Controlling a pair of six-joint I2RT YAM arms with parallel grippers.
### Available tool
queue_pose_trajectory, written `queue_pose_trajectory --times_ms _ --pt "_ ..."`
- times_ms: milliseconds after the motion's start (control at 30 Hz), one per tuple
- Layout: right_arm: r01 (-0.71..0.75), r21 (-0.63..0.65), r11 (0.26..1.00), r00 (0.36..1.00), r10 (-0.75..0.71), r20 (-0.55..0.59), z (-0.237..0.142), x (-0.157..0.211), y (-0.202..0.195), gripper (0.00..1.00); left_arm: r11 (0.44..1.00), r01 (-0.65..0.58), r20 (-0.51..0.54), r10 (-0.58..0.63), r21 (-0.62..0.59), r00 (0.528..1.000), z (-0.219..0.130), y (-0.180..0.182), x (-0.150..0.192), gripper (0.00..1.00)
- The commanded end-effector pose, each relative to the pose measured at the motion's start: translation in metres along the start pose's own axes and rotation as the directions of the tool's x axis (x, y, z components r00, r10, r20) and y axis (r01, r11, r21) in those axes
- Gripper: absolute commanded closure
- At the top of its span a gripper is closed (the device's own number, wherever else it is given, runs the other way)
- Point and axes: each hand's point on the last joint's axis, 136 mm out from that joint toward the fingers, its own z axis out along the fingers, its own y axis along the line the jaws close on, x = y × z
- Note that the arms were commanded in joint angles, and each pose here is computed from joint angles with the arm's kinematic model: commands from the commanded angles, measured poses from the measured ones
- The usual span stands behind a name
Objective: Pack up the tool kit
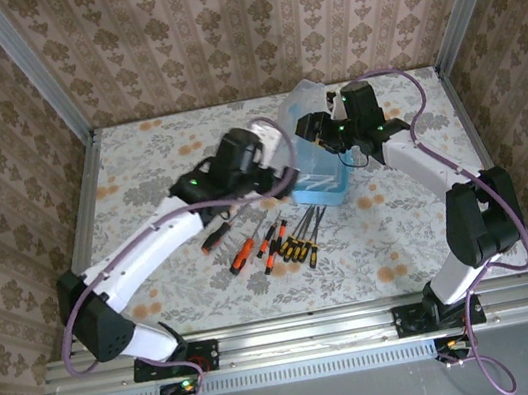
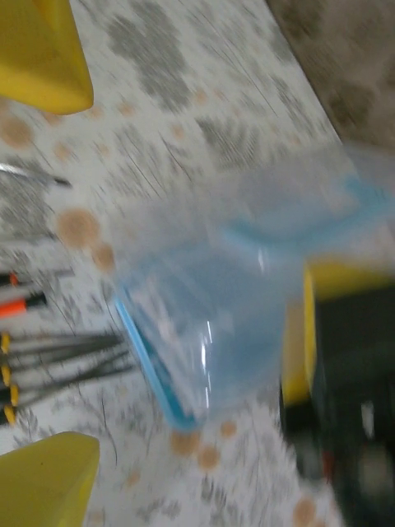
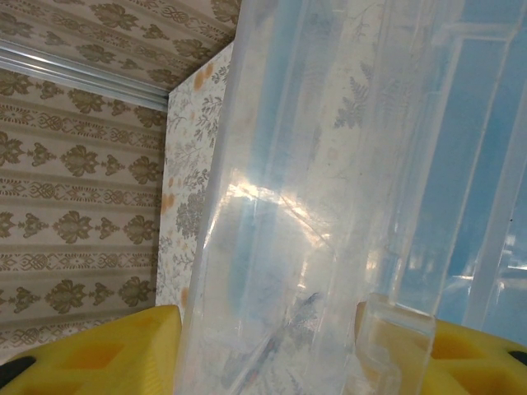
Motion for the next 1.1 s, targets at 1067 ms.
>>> queue_pose_trajectory --times_ms 1067 --pt "0.02 -0.04 0.999 1.0 -0.02 -0.001 -0.007 0.001 0.017 0.41 0.961 -0.128 0.082 0.153 -0.246 0.985 0.101 0.004 0.016 0.11"
